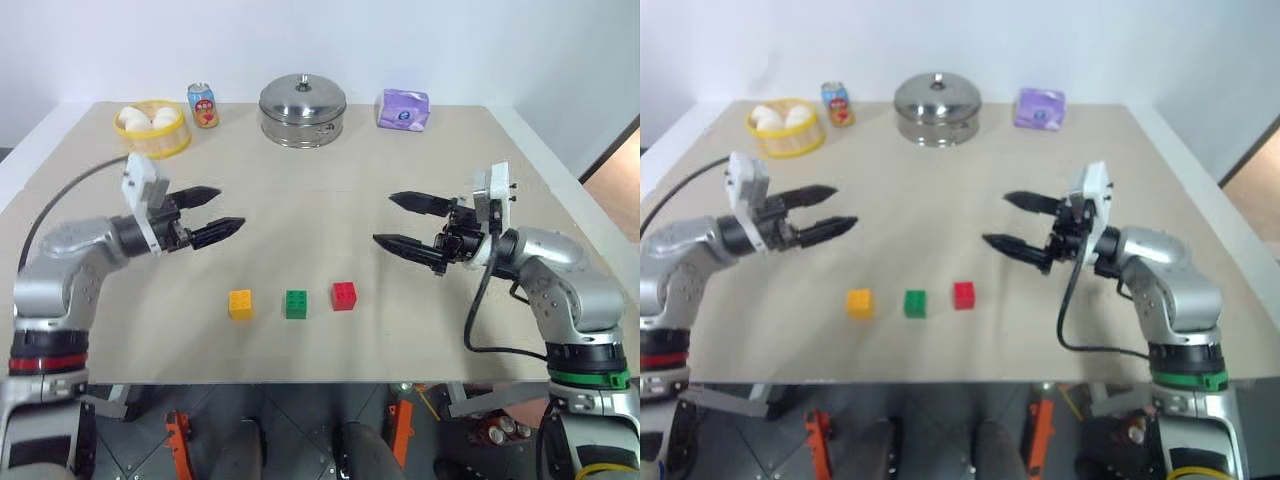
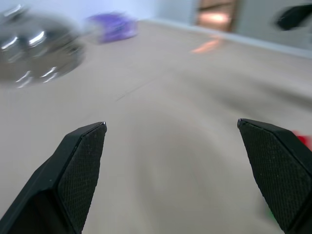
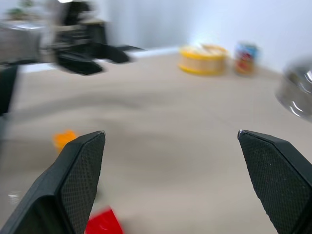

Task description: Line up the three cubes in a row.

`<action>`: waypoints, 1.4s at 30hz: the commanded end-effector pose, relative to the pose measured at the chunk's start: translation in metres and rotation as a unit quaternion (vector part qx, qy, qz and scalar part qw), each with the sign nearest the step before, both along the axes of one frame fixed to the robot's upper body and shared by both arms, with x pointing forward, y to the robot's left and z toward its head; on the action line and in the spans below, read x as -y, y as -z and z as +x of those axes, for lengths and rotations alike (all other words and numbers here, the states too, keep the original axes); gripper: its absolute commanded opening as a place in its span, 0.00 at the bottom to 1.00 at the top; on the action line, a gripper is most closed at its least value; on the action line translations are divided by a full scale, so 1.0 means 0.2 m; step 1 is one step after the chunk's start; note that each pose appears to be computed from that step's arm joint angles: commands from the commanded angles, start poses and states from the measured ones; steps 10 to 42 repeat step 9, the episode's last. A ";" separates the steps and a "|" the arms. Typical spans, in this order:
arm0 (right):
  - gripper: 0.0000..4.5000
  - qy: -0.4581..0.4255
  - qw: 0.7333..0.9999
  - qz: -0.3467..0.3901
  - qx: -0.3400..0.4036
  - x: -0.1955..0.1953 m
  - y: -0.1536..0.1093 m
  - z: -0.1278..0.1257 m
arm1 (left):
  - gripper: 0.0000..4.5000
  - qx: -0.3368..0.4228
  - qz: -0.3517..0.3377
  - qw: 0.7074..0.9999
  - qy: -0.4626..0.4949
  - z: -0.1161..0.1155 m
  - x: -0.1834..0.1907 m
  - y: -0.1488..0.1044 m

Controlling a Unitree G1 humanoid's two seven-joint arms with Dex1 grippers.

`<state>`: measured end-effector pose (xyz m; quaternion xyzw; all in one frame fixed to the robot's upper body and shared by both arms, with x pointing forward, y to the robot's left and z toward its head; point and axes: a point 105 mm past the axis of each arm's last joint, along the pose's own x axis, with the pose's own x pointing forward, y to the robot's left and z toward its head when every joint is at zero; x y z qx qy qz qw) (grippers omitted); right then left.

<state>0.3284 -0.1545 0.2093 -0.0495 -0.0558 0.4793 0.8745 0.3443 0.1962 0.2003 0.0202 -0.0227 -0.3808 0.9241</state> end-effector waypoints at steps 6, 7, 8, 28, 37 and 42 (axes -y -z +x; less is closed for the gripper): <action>1.00 0.132 0.991 0.013 0.024 0.14 -0.02 0.11 | 0.99 0.053 -0.014 0.995 -0.078 -0.05 -0.11 -0.13; 1.00 0.140 0.990 0.014 0.024 0.14 -0.01 0.12 | 0.99 0.052 -0.016 0.996 -0.076 -0.06 -0.11 -0.12; 1.00 0.143 0.989 0.015 0.025 0.14 -0.01 0.13 | 0.99 0.051 -0.017 0.996 -0.074 -0.06 -0.10 -0.12; 1.00 0.148 0.988 0.014 0.027 0.14 0.00 0.14 | 0.99 0.052 -0.017 0.996 -0.073 -0.06 -0.10 -0.11; 1.00 0.148 0.988 0.014 0.027 0.14 0.00 0.14 | 0.99 0.052 -0.017 0.996 -0.073 -0.06 -0.10 -0.11; 1.00 0.148 0.988 0.014 0.027 0.14 0.00 0.14 | 0.99 0.052 -0.017 0.996 -0.073 -0.06 -0.10 -0.11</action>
